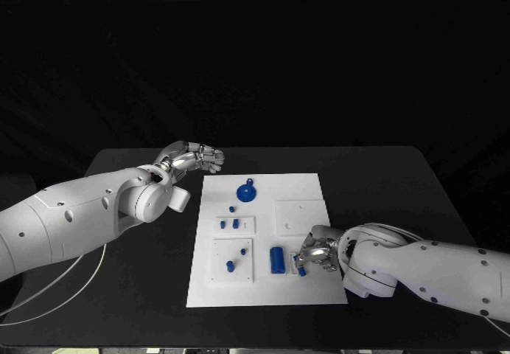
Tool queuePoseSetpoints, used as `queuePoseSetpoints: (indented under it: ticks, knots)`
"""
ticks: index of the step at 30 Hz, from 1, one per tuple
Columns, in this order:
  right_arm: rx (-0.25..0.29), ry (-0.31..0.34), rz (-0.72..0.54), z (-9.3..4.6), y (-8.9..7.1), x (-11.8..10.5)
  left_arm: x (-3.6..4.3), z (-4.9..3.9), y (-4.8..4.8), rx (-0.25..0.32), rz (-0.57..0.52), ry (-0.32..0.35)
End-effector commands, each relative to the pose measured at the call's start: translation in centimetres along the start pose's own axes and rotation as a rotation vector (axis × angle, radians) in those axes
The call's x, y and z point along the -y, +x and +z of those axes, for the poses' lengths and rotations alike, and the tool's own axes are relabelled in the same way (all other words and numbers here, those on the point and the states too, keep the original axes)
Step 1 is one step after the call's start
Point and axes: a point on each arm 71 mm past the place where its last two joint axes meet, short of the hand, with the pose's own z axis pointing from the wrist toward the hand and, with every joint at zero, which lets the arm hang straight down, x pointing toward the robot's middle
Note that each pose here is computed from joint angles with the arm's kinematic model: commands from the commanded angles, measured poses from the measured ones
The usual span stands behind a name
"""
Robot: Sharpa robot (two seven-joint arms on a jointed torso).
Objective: Assemble the parts on the task board
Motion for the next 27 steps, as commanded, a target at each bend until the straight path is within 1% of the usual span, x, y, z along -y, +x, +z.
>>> queuePoseSetpoints:
  ticks: [1, 8, 27]
  knots:
    - [-0.014, 0.003, 0.001, 0.19, 0.26, 0.16, 0.14, 0.02, 0.23, -0.018, -0.007, 0.006]
    - [-0.025, 0.006, -0.003, 0.35, 0.32, 0.11, 0.14, 0.00, 0.19, -0.017, -0.007, 0.005]
    - [-0.029, -0.003, -0.006, 0.44, 0.36, -0.07, 0.11, -0.03, 0.11, -0.018, -0.007, 0.004]
